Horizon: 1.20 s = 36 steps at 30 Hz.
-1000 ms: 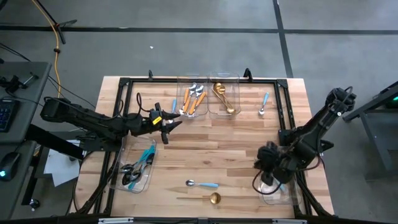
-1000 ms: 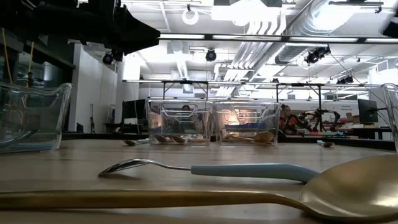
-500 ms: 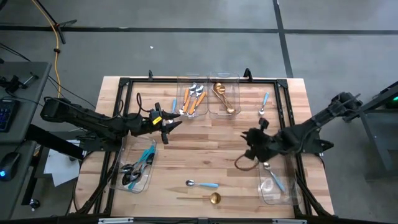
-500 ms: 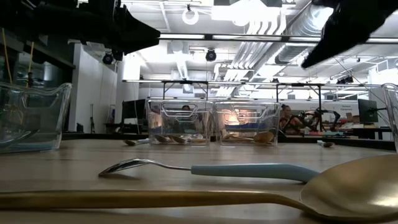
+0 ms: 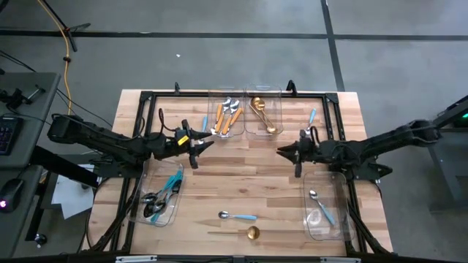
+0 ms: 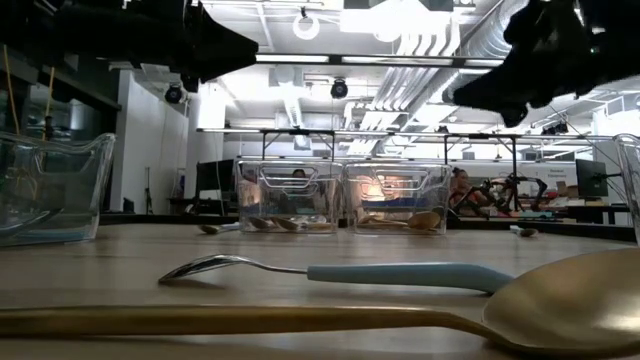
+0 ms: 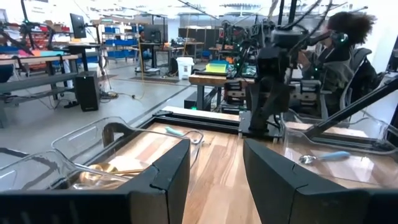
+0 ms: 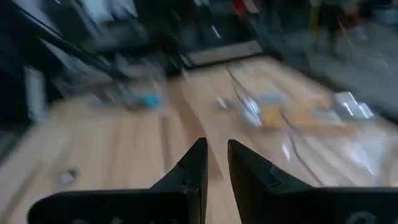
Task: Sort silverware by color (type)
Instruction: Put the blue spoon into the bottom right transparent bin
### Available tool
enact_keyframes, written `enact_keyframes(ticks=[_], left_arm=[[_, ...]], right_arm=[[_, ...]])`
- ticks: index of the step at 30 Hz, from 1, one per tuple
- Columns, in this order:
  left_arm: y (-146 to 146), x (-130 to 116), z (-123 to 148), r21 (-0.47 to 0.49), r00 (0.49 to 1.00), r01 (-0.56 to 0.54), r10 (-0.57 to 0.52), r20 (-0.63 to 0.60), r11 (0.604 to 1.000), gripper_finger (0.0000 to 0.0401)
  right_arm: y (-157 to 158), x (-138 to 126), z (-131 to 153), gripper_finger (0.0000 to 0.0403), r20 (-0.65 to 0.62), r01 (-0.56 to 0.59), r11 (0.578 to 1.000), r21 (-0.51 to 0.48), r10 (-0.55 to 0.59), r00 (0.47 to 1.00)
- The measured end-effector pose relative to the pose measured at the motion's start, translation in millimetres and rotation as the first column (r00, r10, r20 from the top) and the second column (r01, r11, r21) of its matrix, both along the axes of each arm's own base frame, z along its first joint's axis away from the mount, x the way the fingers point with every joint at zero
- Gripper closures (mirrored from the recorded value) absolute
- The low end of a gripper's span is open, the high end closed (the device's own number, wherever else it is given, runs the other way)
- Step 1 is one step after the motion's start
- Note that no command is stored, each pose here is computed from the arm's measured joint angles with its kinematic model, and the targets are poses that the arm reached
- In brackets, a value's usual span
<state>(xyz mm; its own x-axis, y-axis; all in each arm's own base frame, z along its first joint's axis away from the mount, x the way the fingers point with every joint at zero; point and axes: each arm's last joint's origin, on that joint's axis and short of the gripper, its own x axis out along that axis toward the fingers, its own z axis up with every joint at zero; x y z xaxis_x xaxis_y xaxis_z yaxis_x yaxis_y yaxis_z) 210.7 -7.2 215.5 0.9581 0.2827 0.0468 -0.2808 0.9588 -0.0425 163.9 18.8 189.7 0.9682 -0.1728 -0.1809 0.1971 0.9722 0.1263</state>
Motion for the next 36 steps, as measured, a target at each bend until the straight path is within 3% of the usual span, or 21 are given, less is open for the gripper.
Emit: enact_keyframes(ticks=[6,13,22,28,36], left_arm=[[0,0,0,0.063,1.0,-0.002,0.003,-0.018,0.998,0.0261],[-1,0,0,0.112,0.999,0.025,-0.021,-0.034,0.993,0.0261],[-1,0,0,0.129,0.999,0.024,-0.019,-0.039,0.991,0.0261],[-1,0,0,0.126,0.999,0.024,-0.019,-0.039,0.992,0.0261],[-1,0,0,0.127,0.999,0.023,-0.018,-0.04,0.992,0.0261]], right_arm=[[-11,1,-2,0.0356,0.196,-0.06,0.991,-0.117,0.082,0.977],[-12,10,5,0.0356,0.208,-0.051,0.969,-0.241,0.103,0.973],[-12,17,24,0.0356,0.255,-0.033,0.968,-0.249,0.098,0.962],[-12,18,18,0.0356,0.19,-0.05,0.969,-0.241,0.097,0.977],[-13,18,18,0.0356,0.199,-0.028,0.97,-0.24,0.077,0.977]])
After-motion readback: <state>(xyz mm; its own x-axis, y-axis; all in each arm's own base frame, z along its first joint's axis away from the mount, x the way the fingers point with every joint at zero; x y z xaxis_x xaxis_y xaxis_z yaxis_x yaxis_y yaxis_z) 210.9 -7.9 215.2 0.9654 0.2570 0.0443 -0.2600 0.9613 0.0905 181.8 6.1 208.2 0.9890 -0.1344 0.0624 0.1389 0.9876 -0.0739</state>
